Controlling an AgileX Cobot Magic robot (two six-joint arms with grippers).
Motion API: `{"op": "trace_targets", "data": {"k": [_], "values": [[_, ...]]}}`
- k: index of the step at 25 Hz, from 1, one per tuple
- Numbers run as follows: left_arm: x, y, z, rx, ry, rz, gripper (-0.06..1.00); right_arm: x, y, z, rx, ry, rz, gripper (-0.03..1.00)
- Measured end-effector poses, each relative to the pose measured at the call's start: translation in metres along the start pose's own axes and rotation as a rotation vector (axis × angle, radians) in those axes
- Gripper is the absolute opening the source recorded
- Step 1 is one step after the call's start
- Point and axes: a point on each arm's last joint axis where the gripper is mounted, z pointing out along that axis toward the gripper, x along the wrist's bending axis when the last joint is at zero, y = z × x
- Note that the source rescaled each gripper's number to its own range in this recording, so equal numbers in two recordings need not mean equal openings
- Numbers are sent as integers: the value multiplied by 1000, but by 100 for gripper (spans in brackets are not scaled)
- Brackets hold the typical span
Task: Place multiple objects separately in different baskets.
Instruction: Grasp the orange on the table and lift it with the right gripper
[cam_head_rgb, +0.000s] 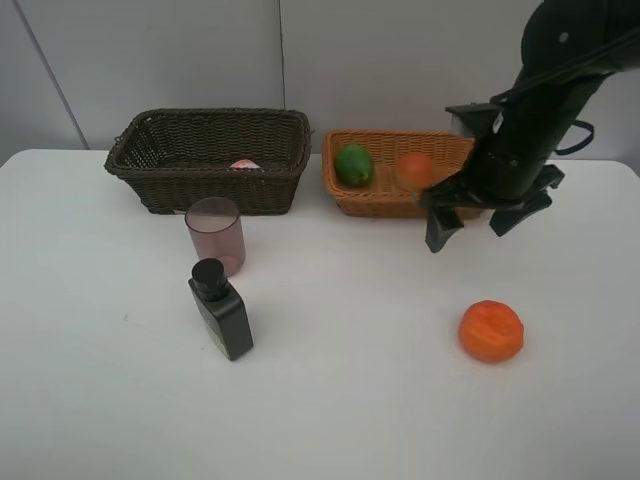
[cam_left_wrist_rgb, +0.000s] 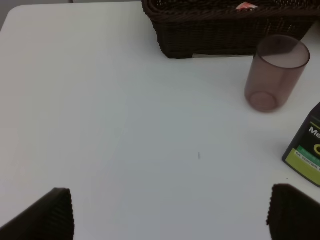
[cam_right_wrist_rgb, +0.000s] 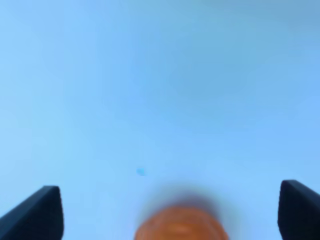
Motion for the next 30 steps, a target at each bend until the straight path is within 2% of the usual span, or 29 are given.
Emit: {"op": "trace_targets", "data": {"k": [6,11,30], "values": [[0,0,0,0,0,0,100,-11,-26,16,74,-34,188,88],[0,0,0,0,0,0,100,-12,-39,31,94,-46,324,88],[0,0,0,0,0,0,100,-9,-71,65,78,9,477,88]]}}
